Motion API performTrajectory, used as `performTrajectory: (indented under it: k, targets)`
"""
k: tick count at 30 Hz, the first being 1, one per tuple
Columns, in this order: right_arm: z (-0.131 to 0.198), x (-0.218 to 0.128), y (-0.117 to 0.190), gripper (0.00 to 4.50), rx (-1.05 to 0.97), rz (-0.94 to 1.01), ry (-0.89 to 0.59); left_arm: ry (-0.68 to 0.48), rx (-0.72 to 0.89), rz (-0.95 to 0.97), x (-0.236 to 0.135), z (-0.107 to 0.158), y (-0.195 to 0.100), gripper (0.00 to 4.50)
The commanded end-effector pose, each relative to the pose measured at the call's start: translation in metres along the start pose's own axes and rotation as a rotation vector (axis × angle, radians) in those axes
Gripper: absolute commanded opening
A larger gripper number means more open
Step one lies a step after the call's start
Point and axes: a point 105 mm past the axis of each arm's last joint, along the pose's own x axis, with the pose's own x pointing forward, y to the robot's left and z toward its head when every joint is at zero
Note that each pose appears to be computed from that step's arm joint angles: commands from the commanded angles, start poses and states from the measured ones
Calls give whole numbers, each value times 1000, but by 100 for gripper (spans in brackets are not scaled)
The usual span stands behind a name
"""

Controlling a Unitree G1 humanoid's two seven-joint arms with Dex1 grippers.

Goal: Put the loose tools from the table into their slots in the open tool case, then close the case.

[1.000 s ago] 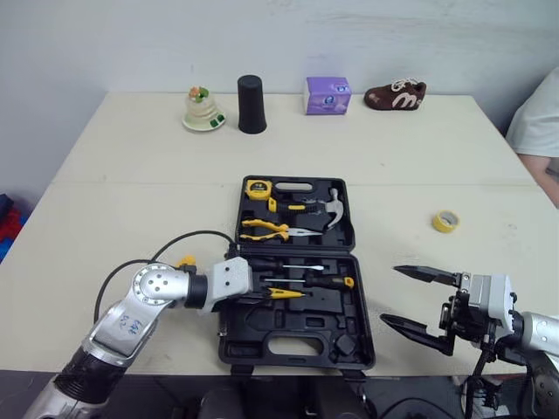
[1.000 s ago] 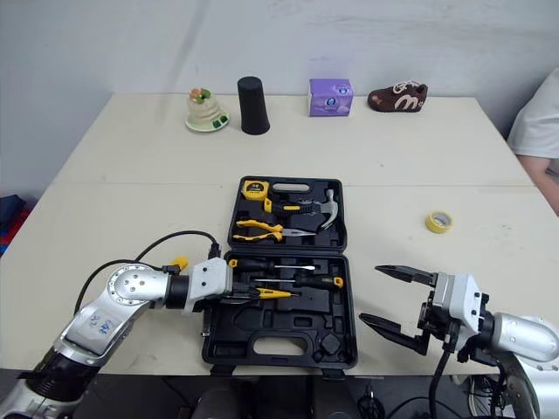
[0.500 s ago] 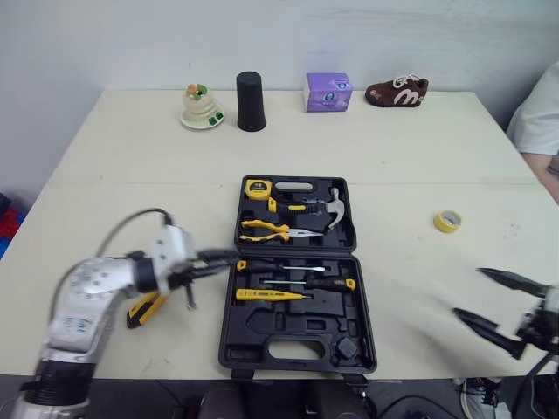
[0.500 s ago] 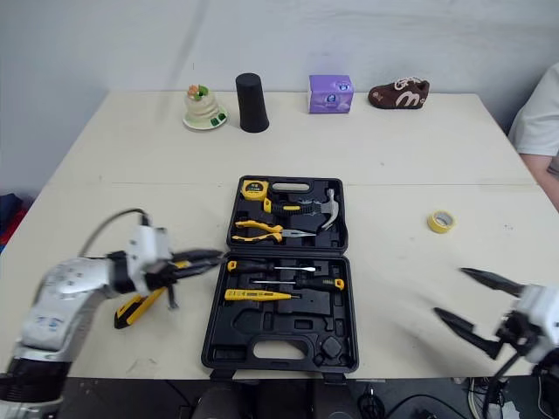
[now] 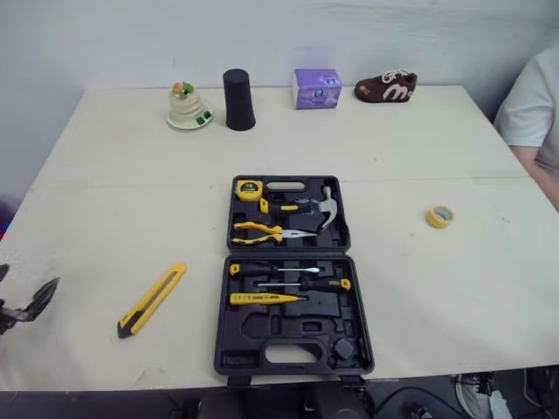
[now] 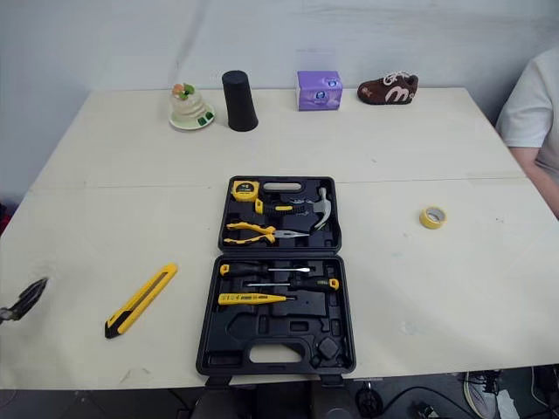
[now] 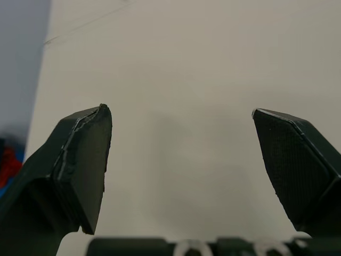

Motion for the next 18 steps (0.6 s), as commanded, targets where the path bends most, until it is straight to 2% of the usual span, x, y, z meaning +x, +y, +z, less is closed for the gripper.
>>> performTrajectory:
  k: [1,7,11,14,18]
  targets:
    - [-3,-8,-7,450,-29,-33,10,-1,78,26,-8,6,7,441]
    - [37,24,17,450,24,110,-208,-103,37,-78,-2,38,-13,441]
    - [83,55,44,450,169,238,-417,-134,4,-278,3,57,-50,441]
    - [117,65,84,450,158,435,-515,-123,-7,-433,-2,71,-74,441]
    - [172,63,141,450,109,690,-675,-49,26,-622,-14,79,-104,441]
